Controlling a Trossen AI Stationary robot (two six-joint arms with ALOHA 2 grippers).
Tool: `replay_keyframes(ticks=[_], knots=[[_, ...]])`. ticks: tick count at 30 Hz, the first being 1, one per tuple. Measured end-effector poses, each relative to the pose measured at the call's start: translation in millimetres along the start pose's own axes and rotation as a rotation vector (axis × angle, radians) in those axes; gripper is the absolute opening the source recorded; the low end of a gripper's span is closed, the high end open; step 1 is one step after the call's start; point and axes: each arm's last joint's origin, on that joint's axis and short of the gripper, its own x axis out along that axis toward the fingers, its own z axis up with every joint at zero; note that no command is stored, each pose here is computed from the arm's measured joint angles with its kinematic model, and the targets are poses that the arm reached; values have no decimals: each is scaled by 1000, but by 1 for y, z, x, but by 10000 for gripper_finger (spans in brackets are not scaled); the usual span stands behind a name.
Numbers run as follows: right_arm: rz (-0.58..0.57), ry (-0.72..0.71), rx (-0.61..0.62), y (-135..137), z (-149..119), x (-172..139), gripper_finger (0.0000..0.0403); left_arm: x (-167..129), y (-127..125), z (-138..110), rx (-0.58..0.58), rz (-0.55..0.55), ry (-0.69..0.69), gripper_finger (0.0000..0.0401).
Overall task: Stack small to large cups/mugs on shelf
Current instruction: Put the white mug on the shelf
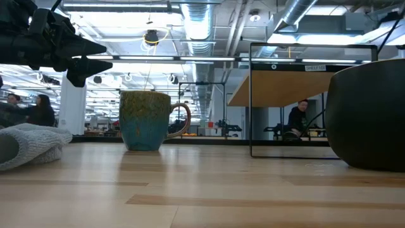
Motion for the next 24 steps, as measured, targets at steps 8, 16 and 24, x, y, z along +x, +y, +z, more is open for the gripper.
replay_keyframes(ticks=[8,16,24], knots=[[-165,-48,14,-20,17,-53,10,0,0,0,0,0,0,261],[-153,-140,-32,-33,43,-79,10,0,0,0,0,-8,5,261],[-183,-229,-61,-51,70,-98,10,0,0,0,0,-8,5,261]])
